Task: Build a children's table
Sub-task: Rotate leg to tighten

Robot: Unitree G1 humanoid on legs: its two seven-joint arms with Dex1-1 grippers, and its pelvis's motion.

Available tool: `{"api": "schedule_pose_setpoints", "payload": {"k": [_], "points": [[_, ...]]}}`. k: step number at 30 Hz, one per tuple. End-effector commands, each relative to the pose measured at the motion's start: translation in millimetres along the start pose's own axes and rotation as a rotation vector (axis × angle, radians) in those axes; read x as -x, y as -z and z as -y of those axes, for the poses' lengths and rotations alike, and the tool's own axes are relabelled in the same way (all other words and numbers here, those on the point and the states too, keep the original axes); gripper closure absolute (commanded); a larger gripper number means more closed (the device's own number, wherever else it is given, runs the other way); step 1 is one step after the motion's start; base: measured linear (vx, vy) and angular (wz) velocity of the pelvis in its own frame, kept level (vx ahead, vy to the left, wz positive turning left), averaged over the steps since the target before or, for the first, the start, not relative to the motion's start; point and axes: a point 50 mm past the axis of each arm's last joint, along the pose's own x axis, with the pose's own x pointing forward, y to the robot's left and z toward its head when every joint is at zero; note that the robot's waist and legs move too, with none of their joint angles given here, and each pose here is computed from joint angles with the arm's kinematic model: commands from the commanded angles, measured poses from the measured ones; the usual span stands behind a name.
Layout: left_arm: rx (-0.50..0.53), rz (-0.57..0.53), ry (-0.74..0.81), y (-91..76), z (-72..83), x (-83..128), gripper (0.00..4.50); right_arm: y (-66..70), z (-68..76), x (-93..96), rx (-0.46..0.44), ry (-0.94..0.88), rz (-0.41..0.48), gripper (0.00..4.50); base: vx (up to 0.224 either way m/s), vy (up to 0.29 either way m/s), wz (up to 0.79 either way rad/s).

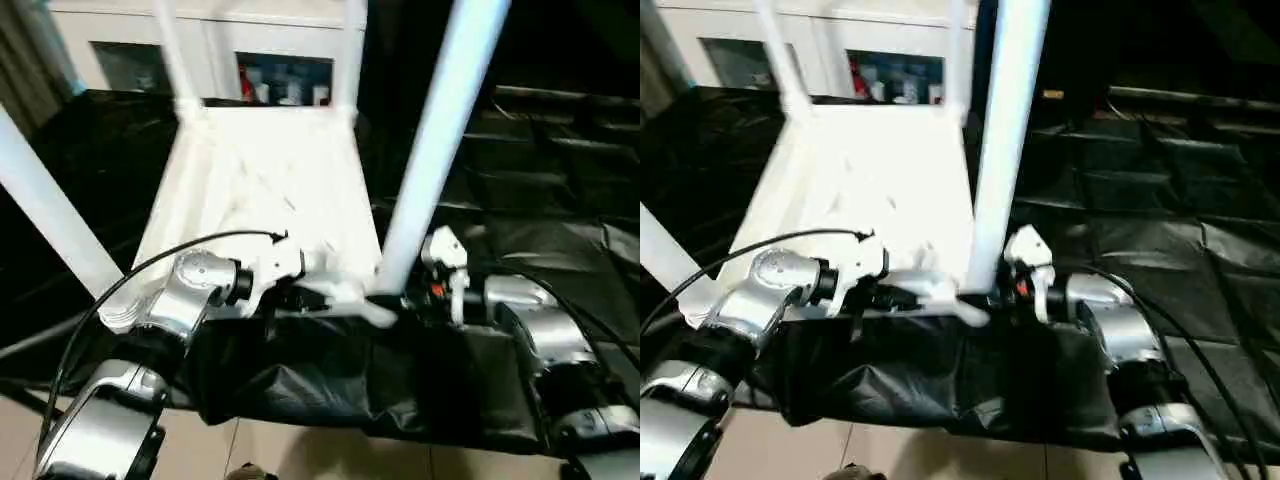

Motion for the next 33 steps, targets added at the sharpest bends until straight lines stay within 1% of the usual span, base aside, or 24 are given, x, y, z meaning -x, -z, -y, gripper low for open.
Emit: {"api": "schedule_pose_setpoints", "payload": {"k": [1,2,4,11,13,14,17,19,20,22,23,24,25,26,28,29,30,31,32,33], "points": [[-0.015,0.048,0.030,-8.5,2.3,-6,4.50,7.5,-6.4,-4.4,-0.038,-0.049,-0.028,1.72,0.000,0.000,0.00],[-0.015,0.049,0.031,-8.5,2.4,-5,4.50,6.4,-6.5,-4.7,-0.043,-0.051,-0.021,1.97,0.000,0.000,0.00],[-0.016,0.048,0.028,-8.7,1.7,-6,4.50,4.6,-7.3,-5.5,-0.051,-0.061,-0.011,2.05,0.000,0.000,0.00],[-0.013,0.054,0.005,-10.5,0.3,-9,4.50,7.8,-15.1,-9.3,-0.079,-0.100,-0.005,2.18,0.000,0.000,0.00],[-0.009,0.053,-0.055,-10.1,-3.2,-13,4.50,13.5,-19.3,-12.5,-0.099,-0.087,-0.007,2.19,0.000,0.000,0.00],[-0.007,0.052,-0.061,-10.0,-3.7,-14,4.50,14.1,-19.2,-13.0,-0.101,-0.079,-0.008,2.20,0.000,0.000,0.00],[0.020,0.017,-0.168,-8.7,-11.2,-21,4.50,23.4,-16.7,-22.5,-0.126,0.047,-0.026,2.22,0.000,0.000,0.00],[0.047,0.012,-0.268,-10.8,-17.9,-29,4.50,30.8,-10.8,-33.1,-0.169,0.200,-0.027,2.24,0.000,0.000,0.00],[0.072,0.023,-0.335,-14.4,-22.5,-35,4.50,33.7,-6.1,-40.5,-0.207,0.312,-0.016,2.27,0.000,0.000,0.00],[0.083,0.034,-0.386,-18.9,-26.2,-40,4.50,34.9,-3.0,-46.5,-0.236,0.392,-0.005,2.40,-0.058,0.015,-0.07],[0.088,0.036,-0.416,-21.7,-28.4,-43,4.50,35.0,-2.0,-50.3,-0.247,0.428,-0.001,2.40,-0.059,0.023,-0.10],[0.088,0.036,-0.416,-21.7,-28.4,-43,4.50,35.0,-2.0,-50.3,-0.247,0.428,-0.001,2.41,0.000,0.000,0.00],[0.091,0.038,-0.441,-24.9,-30.5,-46,4.50,34.4,0.2,-54.1,-0.266,0.479,0.008,2.42,0.000,0.000,0.00],[0.094,0.045,-0.488,-31.8,-33.8,-53,4.50,32.6,4.8,-61.7,-0.328,0.587,0.041,2.45,0.000,0.000,0.00],[0.098,0.058,-0.509,-38.2,-35.1,-59,4.50,29.7,7.7,-69.3,-0.387,0.660,0.070,2.48,-0.054,0.039,-0.05],[0.091,0.061,-0.505,-40.3,-34.9,-62,4.50,27.4,7.6,-74.2,-0.390,0.671,0.075,2.48,-0.052,0.043,-0.07],[0.085,0.060,-0.500,-41.6,-34.5,-64,4.50,24.0,6.9,-79.6,-0.374,0.668,0.080,2.48,-0.021,0.056,-0.05],[0.085,0.060,-0.500,-41.6,-34.5,-64,4.50,24.0,6.9,-79.6,-0.374,0.668,0.080,2.48,0.000,0.000,0.00],[0.068,0.051,-0.481,-41.9,-33.2,-67,4.50,14.6,5.2,-87.2,-0.314,0.637,0.109,2.48,0.000,0.000,0.00],[0.063,0.047,-0.474,-41.6,-32.7,-68,4.50,11.1,4.7,-88.9,-0.295,0.624,0.125,2.48,0.000,0.000,0.00]]}}
